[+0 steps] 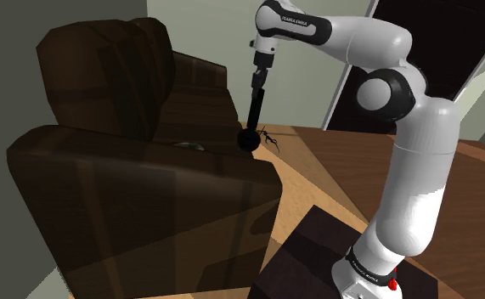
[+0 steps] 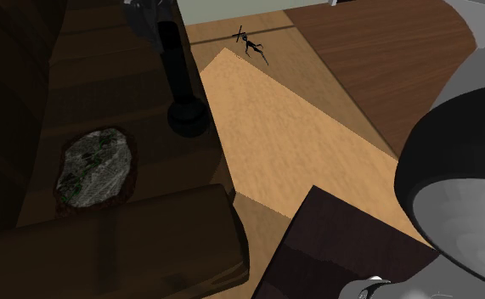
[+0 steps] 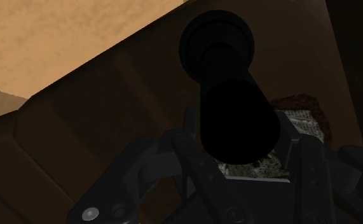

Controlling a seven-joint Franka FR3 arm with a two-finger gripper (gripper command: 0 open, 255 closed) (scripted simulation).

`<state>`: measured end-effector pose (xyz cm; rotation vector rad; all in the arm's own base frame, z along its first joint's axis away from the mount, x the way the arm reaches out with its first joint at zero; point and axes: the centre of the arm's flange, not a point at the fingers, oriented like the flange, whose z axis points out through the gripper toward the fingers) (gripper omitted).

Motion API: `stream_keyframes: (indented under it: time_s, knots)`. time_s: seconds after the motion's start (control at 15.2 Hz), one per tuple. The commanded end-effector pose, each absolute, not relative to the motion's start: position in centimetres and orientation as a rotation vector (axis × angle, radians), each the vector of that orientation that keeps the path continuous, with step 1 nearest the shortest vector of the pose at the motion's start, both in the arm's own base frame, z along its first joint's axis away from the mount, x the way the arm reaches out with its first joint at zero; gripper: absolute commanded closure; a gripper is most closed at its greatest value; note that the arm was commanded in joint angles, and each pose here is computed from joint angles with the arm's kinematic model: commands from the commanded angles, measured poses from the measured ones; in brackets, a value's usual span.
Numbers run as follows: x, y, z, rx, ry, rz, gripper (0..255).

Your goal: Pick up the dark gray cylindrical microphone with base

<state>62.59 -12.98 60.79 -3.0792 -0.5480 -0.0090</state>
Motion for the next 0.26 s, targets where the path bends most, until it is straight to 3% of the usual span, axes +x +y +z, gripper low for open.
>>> stream_keyframes:
  time_s: [0.0,0.2]
  knots:
    - [62.58,-13.00,61.94,-3.079,-0.548,-0.010,255]
    - [62.58,-13.00,62.54,-3.080,-0.548,-0.010,255]
